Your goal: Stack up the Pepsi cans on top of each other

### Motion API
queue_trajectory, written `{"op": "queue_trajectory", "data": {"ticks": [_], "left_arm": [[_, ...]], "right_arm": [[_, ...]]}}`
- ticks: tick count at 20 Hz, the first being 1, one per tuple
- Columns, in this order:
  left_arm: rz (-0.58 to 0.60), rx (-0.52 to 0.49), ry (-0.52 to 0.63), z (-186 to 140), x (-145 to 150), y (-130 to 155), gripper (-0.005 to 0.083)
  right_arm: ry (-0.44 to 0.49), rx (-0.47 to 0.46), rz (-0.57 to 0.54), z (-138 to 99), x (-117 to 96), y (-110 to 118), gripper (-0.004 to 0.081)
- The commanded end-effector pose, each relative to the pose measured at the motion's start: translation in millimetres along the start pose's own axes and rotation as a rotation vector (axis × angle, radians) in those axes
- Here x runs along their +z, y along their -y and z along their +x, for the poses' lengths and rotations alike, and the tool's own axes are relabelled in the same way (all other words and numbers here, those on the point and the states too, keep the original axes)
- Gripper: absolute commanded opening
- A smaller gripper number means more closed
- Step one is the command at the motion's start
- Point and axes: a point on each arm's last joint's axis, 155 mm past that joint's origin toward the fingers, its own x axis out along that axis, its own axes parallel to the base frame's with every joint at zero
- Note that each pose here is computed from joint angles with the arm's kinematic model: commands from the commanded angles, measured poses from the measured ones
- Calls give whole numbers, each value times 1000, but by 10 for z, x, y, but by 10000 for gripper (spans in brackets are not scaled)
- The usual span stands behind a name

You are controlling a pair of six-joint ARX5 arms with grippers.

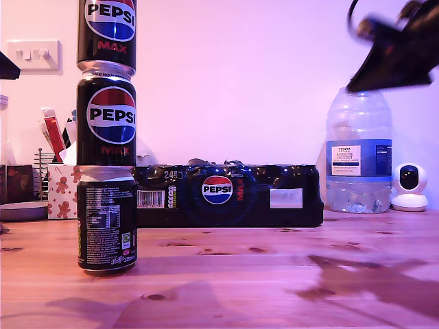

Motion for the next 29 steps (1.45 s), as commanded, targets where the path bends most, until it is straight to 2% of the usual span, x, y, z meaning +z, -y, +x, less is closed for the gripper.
{"op": "queue_trajectory", "data": {"ticks": [1, 6, 9, 14, 15, 16, 20, 29], "left_arm": [[-7, 2, -15, 6, -93, -13, -14], [-10, -47, -29, 3, -155, 75, -14], [0, -54, 2, -54, -104, 104, -14], [17, -70, 87, -229, 91, 192, -14], [-41, -71, 76, -251, 65, 196, -13], [-44, -69, 65, -272, 32, 198, -13], [-71, -61, -14, -282, -172, 187, -13], [-139, -38, -229, -344, -713, 166, -13]], "right_arm": [[-9, -4, 1, -86, -138, -52, -1], [49, -25, -14, -432, -215, -125, -1], [84, -48, -25, -627, -226, -142, -1], [178, -38, -33, -964, -42, -248, -1], [188, -40, -10, -1001, -28, -249, -1], [187, -40, -10, -1019, -36, -254, -1], [110, -36, 10, -994, -232, -262, -1], [-180, -22, 83, -1018, -964, -320, -1]]}}
